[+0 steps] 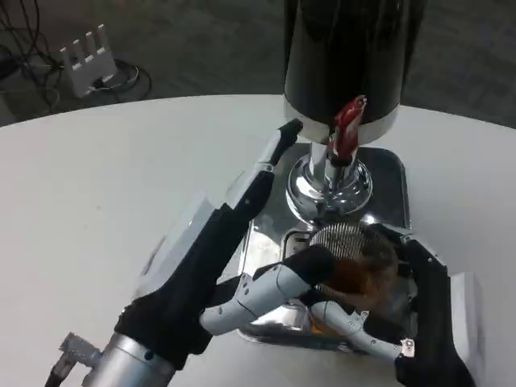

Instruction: Grasp the cup under the faucet to collect the drink, then remove the cup.

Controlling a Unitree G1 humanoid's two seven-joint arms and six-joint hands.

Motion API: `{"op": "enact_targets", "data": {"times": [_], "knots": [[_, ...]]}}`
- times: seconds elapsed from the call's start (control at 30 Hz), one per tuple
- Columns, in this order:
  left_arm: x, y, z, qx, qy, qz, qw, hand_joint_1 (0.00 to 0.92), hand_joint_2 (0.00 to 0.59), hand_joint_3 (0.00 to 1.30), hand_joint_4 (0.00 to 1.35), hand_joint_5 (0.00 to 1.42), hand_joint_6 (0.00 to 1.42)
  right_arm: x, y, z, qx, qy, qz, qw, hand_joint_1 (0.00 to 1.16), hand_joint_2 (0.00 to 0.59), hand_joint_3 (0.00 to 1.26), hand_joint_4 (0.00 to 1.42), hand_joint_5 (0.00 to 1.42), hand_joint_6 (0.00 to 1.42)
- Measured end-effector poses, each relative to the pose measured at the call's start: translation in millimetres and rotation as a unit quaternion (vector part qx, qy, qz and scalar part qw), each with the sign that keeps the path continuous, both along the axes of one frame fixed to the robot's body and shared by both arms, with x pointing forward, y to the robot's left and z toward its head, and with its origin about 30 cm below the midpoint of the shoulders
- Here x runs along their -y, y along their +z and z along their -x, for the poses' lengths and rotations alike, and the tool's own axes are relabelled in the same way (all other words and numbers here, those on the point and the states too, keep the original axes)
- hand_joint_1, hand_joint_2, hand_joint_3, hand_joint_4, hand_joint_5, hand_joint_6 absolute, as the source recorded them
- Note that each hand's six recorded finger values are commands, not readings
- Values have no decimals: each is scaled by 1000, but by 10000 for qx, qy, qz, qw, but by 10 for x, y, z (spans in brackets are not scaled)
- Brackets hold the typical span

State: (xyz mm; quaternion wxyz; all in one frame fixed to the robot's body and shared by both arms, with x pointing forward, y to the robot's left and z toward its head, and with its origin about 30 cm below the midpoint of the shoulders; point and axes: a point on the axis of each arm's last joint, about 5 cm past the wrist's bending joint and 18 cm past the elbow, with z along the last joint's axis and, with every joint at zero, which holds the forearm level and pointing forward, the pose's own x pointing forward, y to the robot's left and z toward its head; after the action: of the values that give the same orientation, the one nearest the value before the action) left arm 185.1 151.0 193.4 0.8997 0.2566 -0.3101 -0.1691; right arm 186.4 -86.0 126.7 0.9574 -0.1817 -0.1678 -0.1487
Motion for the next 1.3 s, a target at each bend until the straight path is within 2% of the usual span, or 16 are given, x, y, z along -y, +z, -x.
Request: {"op": "enact_targets", "data": {"times": [0.17,0.3,0.33,0.47,0.53,0.67,0.83,0.97,1.03,1.27,1.3], "knots": [[-48,-97,70,-171,-38,-170,9997,0,72,0,0,0,0,14,23,72,7,77,-30,10000,963,98,808,907,1124,1308],[-110,-121,115,-109,-59,-456,9989,0,71,0,0,0,0,19,16,146,-58,168,-11,9998,962,95,808,908,1123,1308],[-149,-127,127,-48,-12,-658,9978,0,70,0,0,0,0,23,21,166,-66,195,-13,9998,962,95,808,908,1123,1308],[-254,-158,160,-5,60,-1009,9949,0,68,0,0,0,0,30,45,202,-54,327,11,9994,961,94,808,909,1122,1308],[-332,-187,191,8,133,-1301,9914,0,67,0,0,0,0,33,72,208,-23,449,19,9990,961,94,808,909,1122,1308],[-383,-208,228,29,133,-1491,9887,0,68,0,0,0,0,39,80,228,-48,573,63,9983,957,92,808,906,1122,1308],[-475,-197,266,150,232,-1952,9804,0,66,0,0,0,0,61,116,241,-19,747,120,9971,955,92,808,904,1122,1308],[-537,-209,273,169,281,-2168,9757,0,66,0,0,0,0,129,155,257,-6,889,253,9957,951,85,808,904,1130,1308],[-574,-219,272,165,272,-2311,9724,0,65,0,0,0,0,165,172,268,8,904,310,9954,950,85,808,904,1133,1308],[-750,-249,338,395,547,-3230,9440,0,61,0,0,0,0,220,227,340,-12,1136,420,9926,948,88,808,909,1138,1308],[-759,-253,346,401,577,-3253,9430,0,60,0,0,0,0,221,236,346,2,1149,412,9925,948,88,808,909,1138,1308]]}}
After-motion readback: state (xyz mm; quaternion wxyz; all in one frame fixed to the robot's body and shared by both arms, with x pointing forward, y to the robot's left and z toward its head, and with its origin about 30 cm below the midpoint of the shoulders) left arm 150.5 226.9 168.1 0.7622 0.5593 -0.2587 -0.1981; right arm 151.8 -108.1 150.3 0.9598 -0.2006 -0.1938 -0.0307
